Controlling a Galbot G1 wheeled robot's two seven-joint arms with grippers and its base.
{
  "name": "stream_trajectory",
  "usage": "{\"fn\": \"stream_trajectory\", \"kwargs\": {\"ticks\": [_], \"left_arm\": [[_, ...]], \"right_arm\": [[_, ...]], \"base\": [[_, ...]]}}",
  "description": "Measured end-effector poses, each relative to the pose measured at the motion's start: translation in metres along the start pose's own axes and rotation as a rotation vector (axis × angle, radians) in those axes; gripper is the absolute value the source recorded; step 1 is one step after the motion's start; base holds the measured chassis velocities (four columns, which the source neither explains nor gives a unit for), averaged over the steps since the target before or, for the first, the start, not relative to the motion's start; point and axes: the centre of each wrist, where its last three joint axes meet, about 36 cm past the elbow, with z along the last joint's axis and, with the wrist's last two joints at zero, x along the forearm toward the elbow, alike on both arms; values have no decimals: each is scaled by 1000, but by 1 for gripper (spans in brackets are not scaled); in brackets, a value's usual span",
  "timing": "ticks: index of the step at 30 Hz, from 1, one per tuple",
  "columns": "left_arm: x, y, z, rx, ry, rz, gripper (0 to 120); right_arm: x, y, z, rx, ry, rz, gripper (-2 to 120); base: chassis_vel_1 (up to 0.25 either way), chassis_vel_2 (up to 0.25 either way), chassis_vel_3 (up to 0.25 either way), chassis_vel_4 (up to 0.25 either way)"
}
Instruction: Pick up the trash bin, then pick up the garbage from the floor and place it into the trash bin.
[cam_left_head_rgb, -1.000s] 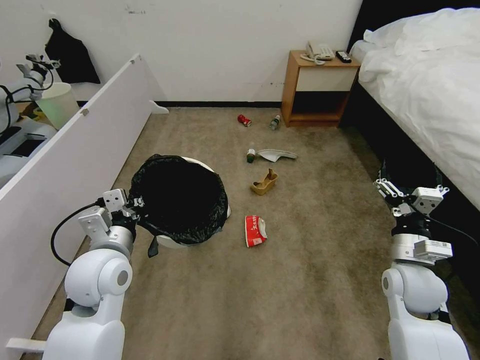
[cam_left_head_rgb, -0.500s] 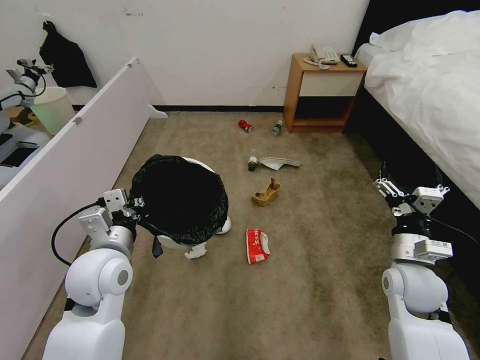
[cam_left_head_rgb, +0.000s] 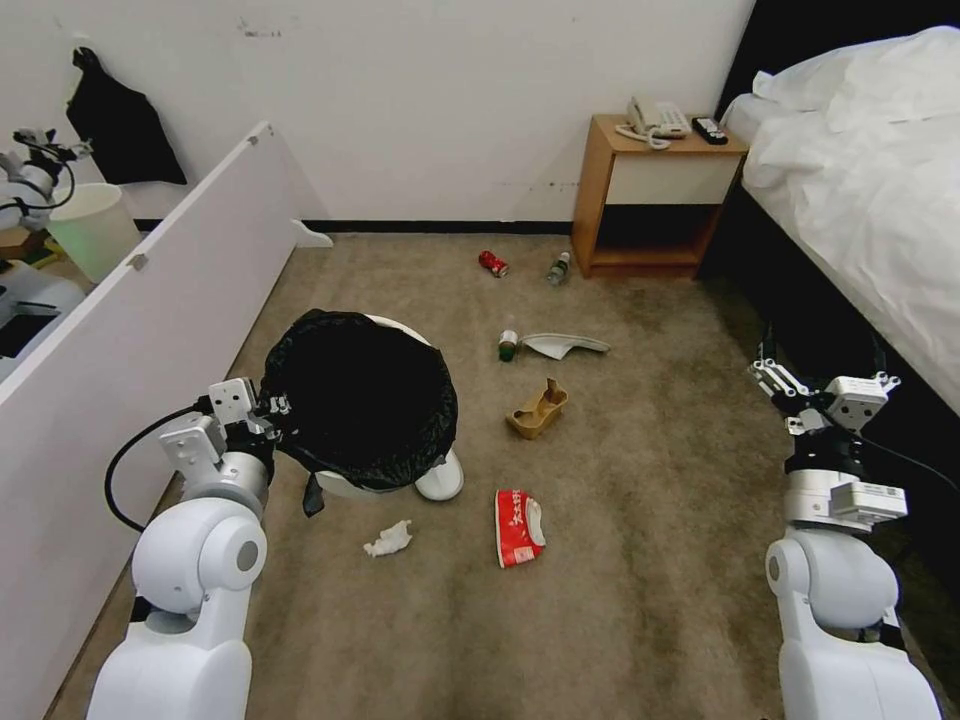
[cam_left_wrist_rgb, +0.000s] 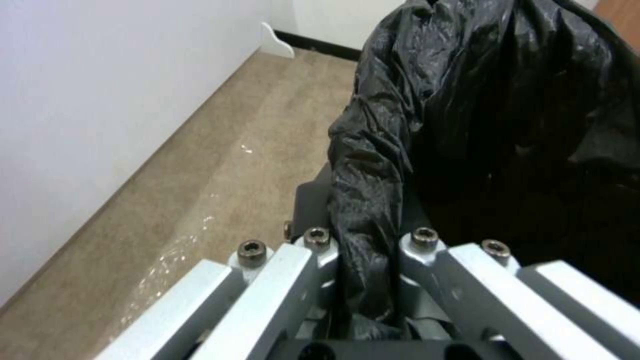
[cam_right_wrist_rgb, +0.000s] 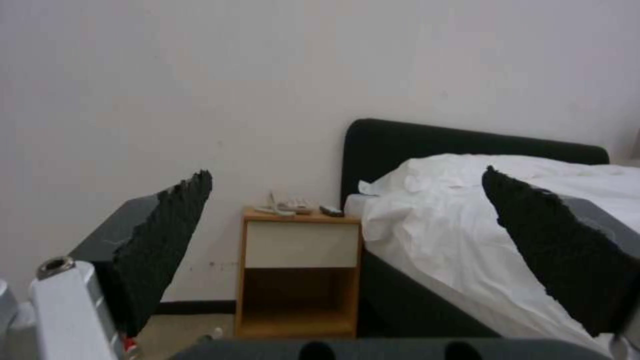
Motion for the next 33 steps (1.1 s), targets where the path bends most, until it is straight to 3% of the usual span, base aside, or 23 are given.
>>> {"fn": "stream_trajectory", "kwargs": {"ticks": [33], "left_arm": [[4, 0, -1, 2, -8, -2, 4]], "right_arm": [[1, 1, -1, 2, -23, -3, 100]], "base": [[-108, 114, 111, -116]]}}
